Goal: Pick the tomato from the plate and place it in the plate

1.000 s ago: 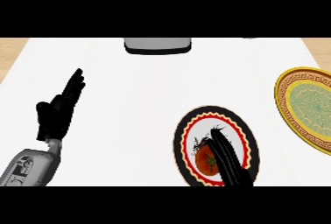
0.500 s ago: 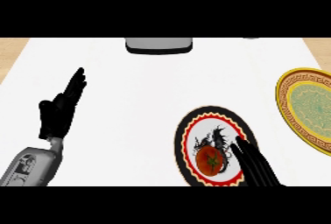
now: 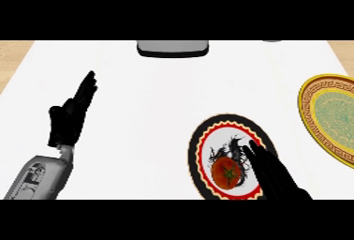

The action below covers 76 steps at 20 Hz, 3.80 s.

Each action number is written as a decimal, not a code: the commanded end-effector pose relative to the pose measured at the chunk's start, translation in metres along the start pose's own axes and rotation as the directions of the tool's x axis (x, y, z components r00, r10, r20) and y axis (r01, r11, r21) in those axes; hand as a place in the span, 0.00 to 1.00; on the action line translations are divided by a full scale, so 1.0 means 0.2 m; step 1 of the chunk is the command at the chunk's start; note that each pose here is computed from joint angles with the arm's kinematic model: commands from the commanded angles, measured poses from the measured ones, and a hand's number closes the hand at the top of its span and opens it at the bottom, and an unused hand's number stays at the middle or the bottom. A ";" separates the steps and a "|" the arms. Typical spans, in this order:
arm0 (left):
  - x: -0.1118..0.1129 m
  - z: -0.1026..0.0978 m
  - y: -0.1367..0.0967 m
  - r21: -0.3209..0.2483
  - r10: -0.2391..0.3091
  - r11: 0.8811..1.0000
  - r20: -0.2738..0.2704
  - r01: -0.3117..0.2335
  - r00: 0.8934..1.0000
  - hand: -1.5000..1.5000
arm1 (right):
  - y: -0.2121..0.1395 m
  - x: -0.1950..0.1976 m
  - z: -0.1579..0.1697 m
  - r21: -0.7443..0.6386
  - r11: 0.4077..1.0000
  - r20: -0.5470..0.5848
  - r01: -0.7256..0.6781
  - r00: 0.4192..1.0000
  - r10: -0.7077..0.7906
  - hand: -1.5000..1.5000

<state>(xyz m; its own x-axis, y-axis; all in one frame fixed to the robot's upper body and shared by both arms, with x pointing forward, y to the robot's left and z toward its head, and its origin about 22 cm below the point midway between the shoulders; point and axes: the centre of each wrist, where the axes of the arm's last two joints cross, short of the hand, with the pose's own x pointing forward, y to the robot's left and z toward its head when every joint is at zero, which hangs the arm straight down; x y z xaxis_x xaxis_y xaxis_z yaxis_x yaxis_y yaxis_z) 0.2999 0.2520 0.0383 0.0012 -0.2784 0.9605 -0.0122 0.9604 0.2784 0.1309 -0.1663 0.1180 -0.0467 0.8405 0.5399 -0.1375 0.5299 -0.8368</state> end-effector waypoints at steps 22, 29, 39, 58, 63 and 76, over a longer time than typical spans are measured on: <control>0.02 -0.05 0.03 -0.017 0.009 1.000 0.014 -0.009 1.000 0.50 | 0.29 -0.24 -0.32 0.193 0.979 -0.127 -0.073 0.987 0.099 0.00; 0.00 -0.03 0.01 -0.007 -0.022 1.000 -0.003 0.022 1.000 0.50 | 0.40 -0.25 -0.38 0.123 0.986 -0.069 -0.117 0.990 0.126 1.00; 0.04 -0.04 0.03 -0.010 0.008 1.000 0.003 -0.008 1.000 0.50 | 0.47 -0.24 -0.41 0.026 0.991 -0.048 -0.132 0.990 0.134 1.00; -0.05 0.05 0.07 0.046 0.001 0.999 -0.023 0.000 1.000 0.50 | -1.18 -1.44 -0.02 -0.445 0.863 -0.151 -0.238 0.970 0.190 1.00; 0.04 0.01 0.04 0.005 0.010 1.000 -0.008 -0.010 1.000 0.50 | -1.40 -1.59 0.13 -0.461 0.882 0.017 -0.098 0.993 0.120 1.00; 0.03 -0.03 -0.08 -0.038 0.014 0.999 0.009 -0.013 1.000 0.50 | -1.21 -1.68 -0.31 -0.260 0.965 0.090 0.039 0.996 -0.016 1.00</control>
<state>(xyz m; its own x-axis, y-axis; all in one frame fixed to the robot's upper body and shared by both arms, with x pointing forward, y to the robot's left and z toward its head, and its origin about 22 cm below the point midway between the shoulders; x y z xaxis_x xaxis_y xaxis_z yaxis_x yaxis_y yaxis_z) 0.3080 0.2421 0.0445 -0.0094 -0.2714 0.9624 0.0172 0.9623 0.2715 0.2120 -0.5876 0.1502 -0.1055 0.8350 0.5401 0.1740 0.5502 -0.8167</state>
